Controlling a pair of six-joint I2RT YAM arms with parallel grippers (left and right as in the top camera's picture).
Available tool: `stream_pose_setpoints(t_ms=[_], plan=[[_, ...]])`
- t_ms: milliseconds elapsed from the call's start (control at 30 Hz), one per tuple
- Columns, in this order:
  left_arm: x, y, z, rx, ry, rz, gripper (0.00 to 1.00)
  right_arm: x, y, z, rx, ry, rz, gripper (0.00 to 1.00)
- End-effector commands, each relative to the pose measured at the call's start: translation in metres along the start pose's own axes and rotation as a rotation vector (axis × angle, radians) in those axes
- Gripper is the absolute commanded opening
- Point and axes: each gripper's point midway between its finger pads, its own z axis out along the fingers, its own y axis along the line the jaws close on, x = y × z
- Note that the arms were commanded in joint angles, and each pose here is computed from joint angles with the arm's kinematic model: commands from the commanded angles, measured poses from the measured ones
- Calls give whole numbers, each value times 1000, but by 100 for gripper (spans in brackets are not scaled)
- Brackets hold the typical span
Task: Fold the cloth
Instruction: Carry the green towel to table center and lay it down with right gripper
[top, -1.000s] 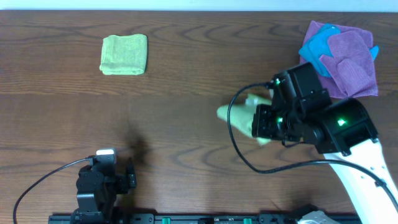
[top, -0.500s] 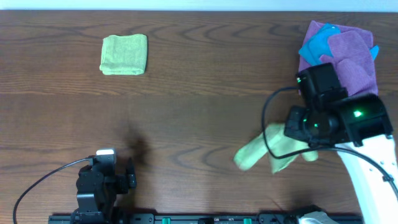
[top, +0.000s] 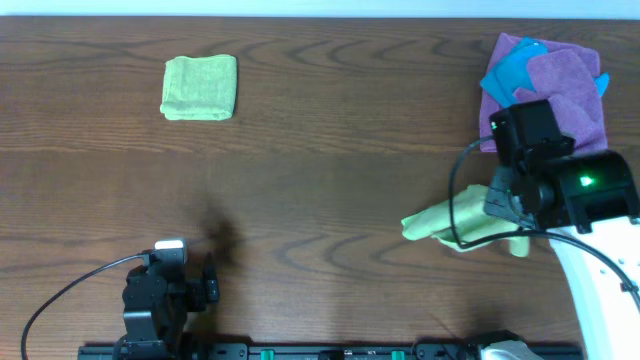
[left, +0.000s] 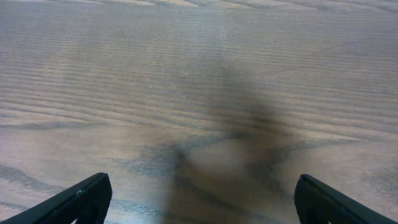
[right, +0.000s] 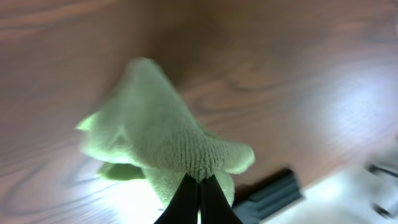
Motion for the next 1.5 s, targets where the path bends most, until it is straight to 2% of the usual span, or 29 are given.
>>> stream_pose_setpoints(t_ms=[0,100,267,467,667,700,767,800,833,933,1067,1200,1300,1400,1467], plan=[[24,0,9,-4,76,22,95,-4,-31,-9,109,-39,9,1],[24,0,9,-4,76,22,95,8,-38,-10,119,9,-77,1],[24,0,9,-4,76,22,95,-4,-23,-9,67,-33,-88,1],[24,0,9,-4,76,22,95,-25,82,8,-228,-24,-204,2],[24,0,9,-4,76,22,95,-53,192,53,-317,-76,-293,4],[24,0,9,-4,76,22,95,-55,211,62,-328,-84,-308,13],[24,0,9,-4,76,22,95,-53,245,78,-363,-91,-336,63],[24,0,9,-4,76,22,95,-48,262,85,-386,-81,-354,76],[24,0,9,-4,76,22,95,-43,275,90,-407,-74,-369,99],[24,0,9,-4,76,22,95,-19,304,99,-450,-24,-429,99],[24,0,9,-4,76,22,95,-3,306,99,-435,-5,-513,99],[24,0,9,-4,76,22,95,-5,285,89,-382,15,-537,99],[24,0,9,-4,76,22,95,-28,251,78,-265,-57,-550,99],[24,0,9,-4,76,22,95,-32,244,64,-322,-89,-710,99],[24,0,9,-4,76,22,95,-17,245,66,-399,-35,-856,99]])
